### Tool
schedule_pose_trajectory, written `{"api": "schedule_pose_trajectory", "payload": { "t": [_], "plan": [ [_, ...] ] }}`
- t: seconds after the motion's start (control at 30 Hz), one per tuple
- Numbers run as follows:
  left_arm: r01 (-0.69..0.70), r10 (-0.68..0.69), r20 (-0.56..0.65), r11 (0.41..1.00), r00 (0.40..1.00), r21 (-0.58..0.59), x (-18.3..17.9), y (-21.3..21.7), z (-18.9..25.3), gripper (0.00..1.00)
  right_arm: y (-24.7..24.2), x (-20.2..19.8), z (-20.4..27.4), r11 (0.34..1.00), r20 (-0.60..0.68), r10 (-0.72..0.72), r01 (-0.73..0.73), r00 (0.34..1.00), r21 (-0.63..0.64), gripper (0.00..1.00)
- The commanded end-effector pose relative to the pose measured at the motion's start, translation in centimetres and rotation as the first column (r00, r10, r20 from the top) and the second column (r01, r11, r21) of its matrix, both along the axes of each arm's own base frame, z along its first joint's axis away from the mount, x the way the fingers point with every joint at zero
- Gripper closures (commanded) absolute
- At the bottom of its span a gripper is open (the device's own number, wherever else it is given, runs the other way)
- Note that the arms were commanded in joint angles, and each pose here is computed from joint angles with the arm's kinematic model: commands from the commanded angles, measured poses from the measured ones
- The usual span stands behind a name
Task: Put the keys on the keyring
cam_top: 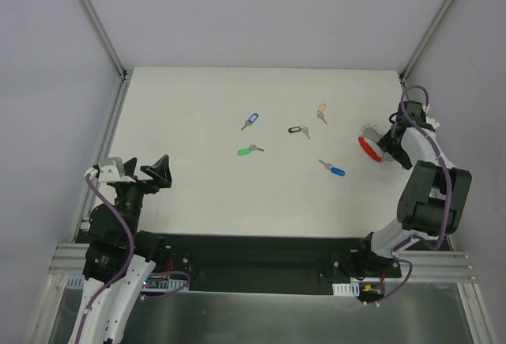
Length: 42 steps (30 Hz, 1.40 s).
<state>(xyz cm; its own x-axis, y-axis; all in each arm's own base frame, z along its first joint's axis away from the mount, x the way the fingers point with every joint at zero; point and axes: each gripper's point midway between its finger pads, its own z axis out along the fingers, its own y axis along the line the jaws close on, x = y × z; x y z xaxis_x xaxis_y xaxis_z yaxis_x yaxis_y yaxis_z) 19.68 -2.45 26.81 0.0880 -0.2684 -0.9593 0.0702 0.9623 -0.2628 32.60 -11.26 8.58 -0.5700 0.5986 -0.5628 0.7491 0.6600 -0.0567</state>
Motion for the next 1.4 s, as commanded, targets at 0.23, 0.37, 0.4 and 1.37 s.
{"api": "schedule_pose_trajectory", "payload": {
  "t": [0.23, 0.37, 0.4, 1.37],
  "plan": [
    [-0.001, 0.002, 0.148, 1.000, 0.989, -0.009, -2.1, 0.7, 3.0, 0.01, -3.8, 6.4, -2.4, 0.983, 0.106, -0.150, 0.136, 0.983, 0.124, 0.32],
    [-0.003, 0.004, 0.142, 1.000, 0.990, -0.006, -1.9, 0.7, 2.9, 0.01, -3.9, 6.9, -4.2, 0.973, 0.083, -0.171, 0.155, 0.982, 0.172, 0.34],
    [-0.001, 0.002, 0.142, 1.000, 0.990, -0.006, -1.9, 0.6, 2.9, 0.01, -3.9, 6.8, -5.0, 0.970, 0.068, -0.176, 0.161, 0.982, 0.181, 0.37],
    [0.006, -0.004, 0.179, 1.000, 0.984, -0.015, -2.7, 0.7, 3.5, 0.01, -3.6, 2.1, -2.5, 0.976, 0.126, -0.162, 0.140, 0.979, 0.166, 0.99]
  ]
}}
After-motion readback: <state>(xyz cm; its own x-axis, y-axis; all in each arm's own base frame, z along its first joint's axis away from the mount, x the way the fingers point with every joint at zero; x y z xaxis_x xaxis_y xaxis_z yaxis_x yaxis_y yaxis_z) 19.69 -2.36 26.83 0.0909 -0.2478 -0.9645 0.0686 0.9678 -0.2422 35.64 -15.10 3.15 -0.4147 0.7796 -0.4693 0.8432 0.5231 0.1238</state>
